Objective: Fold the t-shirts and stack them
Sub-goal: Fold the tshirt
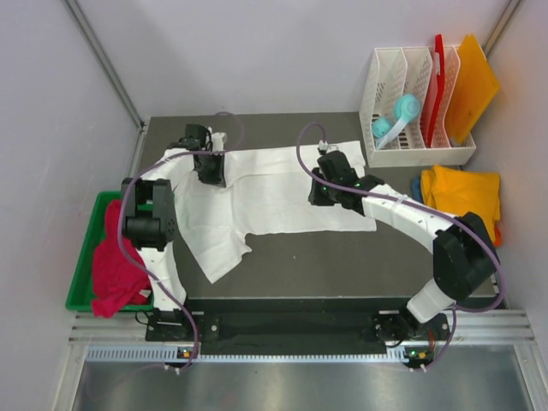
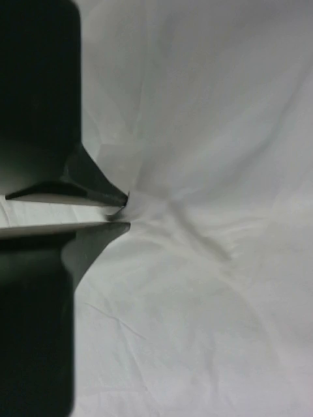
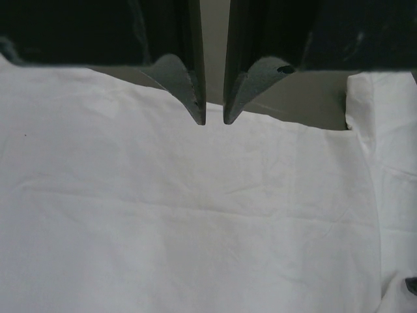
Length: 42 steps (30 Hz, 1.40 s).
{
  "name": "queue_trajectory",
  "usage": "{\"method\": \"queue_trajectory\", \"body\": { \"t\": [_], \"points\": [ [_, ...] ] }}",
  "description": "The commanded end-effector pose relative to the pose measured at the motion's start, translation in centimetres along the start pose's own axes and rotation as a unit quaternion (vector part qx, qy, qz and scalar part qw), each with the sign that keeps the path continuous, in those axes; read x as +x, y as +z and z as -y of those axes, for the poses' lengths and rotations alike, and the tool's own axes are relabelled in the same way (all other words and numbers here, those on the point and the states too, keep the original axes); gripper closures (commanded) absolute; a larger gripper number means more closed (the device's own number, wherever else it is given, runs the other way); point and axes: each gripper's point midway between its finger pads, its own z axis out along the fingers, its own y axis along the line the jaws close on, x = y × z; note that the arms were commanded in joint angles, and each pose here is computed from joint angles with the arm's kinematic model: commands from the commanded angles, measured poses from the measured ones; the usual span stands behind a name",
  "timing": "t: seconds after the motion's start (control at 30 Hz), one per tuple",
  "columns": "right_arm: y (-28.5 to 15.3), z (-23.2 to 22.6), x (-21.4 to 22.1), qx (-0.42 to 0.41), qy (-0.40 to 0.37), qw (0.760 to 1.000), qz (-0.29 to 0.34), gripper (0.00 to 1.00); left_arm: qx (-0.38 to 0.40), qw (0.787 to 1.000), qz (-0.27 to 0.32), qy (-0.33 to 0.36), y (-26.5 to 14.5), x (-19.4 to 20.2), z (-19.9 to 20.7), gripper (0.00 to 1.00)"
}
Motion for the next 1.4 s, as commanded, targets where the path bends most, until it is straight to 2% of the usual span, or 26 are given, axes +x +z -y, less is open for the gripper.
{"method": "queue_trajectory", "body": {
  "t": [0.0,0.07,0.1,0.13,0.27,0.47,0.53,0.6,0.63,0.67,0.8,1.13,1.37],
  "points": [
    [0.2,-1.0,-0.4,-0.014,0.003,1.000,0.014,0.83,0.026,0.998,-0.039,0.039,-0.9,2.5,2.5,0.41],
    [0.3,-1.0,-0.4,-0.015,0.005,1.000,0.014,0.83,0.019,0.999,-0.037,0.035,-0.9,2.8,2.4,0.18],
    [0.4,-1.0,-0.3,-0.015,0.005,1.000,0.013,0.83,0.006,0.999,-0.015,0.038,-1.4,1.7,2.1,0.07],
    [0.4,-1.1,-0.4,-0.016,0.007,1.000,0.013,0.83,0.000,0.999,-0.006,0.036,-1.6,1.4,1.8,0.01],
    [0.5,-1.6,-0.3,-0.020,0.005,1.000,0.012,0.83,-0.021,0.998,0.050,0.013,-2.9,-2.0,0.7,0.01],
    [0.4,-1.7,0.0,-0.017,0.004,1.000,0.011,0.83,-0.016,0.997,0.075,-0.028,-3.1,-4.5,-0.9,0.18],
    [0.3,-1.4,0.2,-0.013,0.002,1.000,0.010,0.83,-0.020,0.996,0.082,-0.028,-3.3,-4.6,-1.1,0.20],
    [0.2,-1.2,0.3,-0.009,0.001,1.000,0.008,0.83,-0.024,0.995,0.095,-0.027,-2.9,-5.0,-1.4,0.31],
    [0.2,-1.1,0.4,-0.008,0.001,1.000,0.008,0.83,-0.025,0.995,0.093,-0.029,-2.7,-4.9,-1.6,0.40],
    [0.3,-1.0,0.4,-0.007,0.001,1.000,0.008,0.83,-0.023,0.995,0.088,-0.030,-2.4,-4.8,-1.6,0.61],
    [0.2,-1.2,0.2,-0.009,0.004,1.000,0.009,0.88,-0.031,0.997,0.044,-0.049,0.1,-3.3,-2.6,1.00],
    [0.9,-1.7,-0.3,-0.009,0.000,1.000,0.006,0.91,-0.003,1.000,-0.013,-0.027,1.8,0.2,-2.0,1.00],
    [1.6,-2.9,0.6,-0.021,-0.001,1.000,-0.005,0.91,0.001,0.999,0.029,-0.015,-0.5,-0.9,-1.1,1.00]
  ]
}}
